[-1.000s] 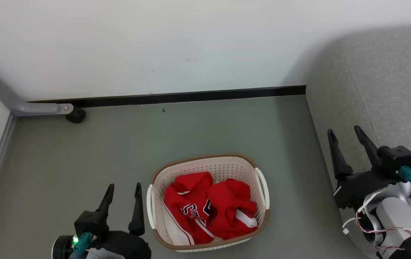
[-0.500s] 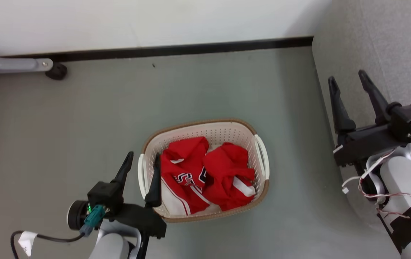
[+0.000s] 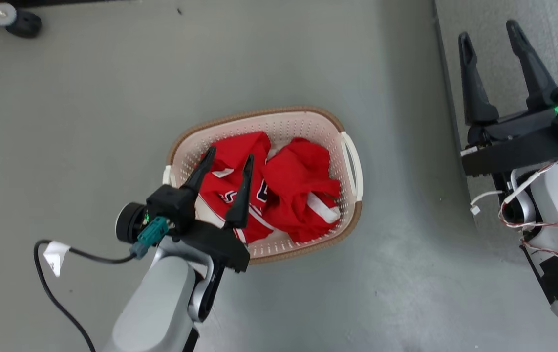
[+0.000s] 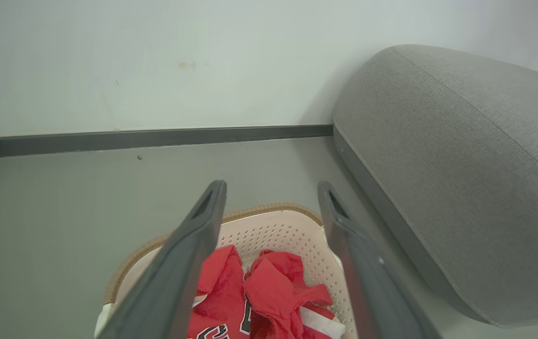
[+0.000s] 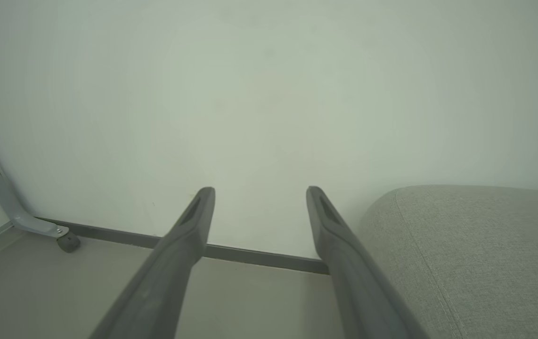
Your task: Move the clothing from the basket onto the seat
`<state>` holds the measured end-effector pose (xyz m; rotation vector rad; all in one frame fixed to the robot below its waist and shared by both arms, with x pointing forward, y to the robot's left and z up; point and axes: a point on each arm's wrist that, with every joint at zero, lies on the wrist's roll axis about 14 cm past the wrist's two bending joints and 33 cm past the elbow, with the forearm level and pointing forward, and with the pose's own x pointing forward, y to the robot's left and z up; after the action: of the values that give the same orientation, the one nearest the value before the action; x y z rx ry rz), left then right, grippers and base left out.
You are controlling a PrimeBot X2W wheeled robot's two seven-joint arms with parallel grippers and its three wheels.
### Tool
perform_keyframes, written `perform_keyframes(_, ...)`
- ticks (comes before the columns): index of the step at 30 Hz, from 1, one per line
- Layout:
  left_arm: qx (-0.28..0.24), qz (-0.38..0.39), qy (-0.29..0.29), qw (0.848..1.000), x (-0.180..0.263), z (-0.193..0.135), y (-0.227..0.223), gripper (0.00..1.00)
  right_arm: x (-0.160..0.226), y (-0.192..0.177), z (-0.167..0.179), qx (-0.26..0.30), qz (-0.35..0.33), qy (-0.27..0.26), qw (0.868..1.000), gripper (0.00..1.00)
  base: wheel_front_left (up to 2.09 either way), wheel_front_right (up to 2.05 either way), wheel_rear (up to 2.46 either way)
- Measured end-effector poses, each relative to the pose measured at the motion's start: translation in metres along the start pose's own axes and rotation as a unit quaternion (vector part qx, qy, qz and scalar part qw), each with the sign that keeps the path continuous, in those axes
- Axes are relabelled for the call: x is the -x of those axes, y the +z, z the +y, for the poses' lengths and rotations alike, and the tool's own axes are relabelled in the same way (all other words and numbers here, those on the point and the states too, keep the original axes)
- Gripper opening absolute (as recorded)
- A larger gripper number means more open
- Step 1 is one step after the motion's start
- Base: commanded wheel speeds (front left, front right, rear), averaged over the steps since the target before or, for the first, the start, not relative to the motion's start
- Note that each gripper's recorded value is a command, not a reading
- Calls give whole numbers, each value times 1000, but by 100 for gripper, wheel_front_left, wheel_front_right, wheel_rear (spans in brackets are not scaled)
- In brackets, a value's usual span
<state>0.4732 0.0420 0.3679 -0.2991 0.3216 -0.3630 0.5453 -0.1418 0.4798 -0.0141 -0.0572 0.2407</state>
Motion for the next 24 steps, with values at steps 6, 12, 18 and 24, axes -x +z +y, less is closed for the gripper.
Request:
perform_keyframes(6,26,43,-32,998,-31,-11,-33,100,-15,-18,-2,2,-2,6,1000,100,0,0,0)
perform_keyframes(12,47,78,-38,995,-49,-10,-61,100,-25,-31,-5,-3,-3,6,1000,100,0,0,0)
perform_keyframes(18,72,113,-41,990,-69,-8,-94,100,-30,-54,-17,1,9,-4,1000,100,0,0,0)
perform_keyframes(24,97,154,-41,982,-81,-6,-132,100,-32,-77,-32,8,23,-18,1000,100,0,0,0)
